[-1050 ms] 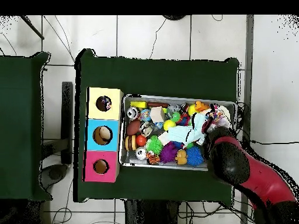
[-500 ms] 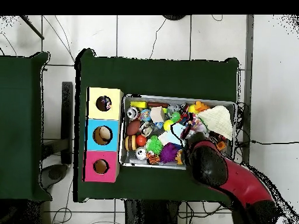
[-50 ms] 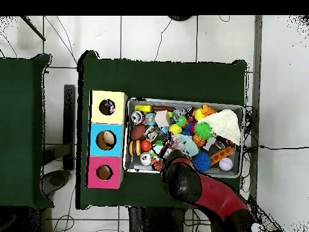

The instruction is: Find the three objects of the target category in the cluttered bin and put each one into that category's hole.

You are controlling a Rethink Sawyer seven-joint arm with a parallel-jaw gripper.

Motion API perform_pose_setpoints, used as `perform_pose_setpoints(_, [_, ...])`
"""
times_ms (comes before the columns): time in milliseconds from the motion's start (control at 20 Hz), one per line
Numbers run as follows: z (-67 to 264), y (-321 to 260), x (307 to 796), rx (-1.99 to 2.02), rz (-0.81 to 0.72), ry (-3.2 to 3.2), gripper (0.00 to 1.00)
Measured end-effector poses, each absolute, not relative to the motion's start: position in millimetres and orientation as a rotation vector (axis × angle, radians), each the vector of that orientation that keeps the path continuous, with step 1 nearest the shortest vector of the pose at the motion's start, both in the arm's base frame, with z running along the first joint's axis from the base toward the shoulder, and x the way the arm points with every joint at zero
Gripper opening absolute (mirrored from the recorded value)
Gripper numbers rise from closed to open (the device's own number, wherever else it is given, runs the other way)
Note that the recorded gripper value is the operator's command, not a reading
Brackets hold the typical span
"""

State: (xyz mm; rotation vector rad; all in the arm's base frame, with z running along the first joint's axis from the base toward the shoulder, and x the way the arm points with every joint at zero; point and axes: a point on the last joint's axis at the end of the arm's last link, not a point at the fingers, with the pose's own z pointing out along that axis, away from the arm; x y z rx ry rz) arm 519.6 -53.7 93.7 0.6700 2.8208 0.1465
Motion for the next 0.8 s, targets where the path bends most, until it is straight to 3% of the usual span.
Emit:
perform_pose_setpoints(300, [79.4,-51.6,504.1,0.720,0.162,2.843,0.00])
perform_pose_setpoints(350, [75.4,-54.2,501.4,0.736,0.166,2.849,1.00])
perform_pose_setpoints(800, [70.5,-57.6,497.7,0.756,0.170,2.857,1.00])
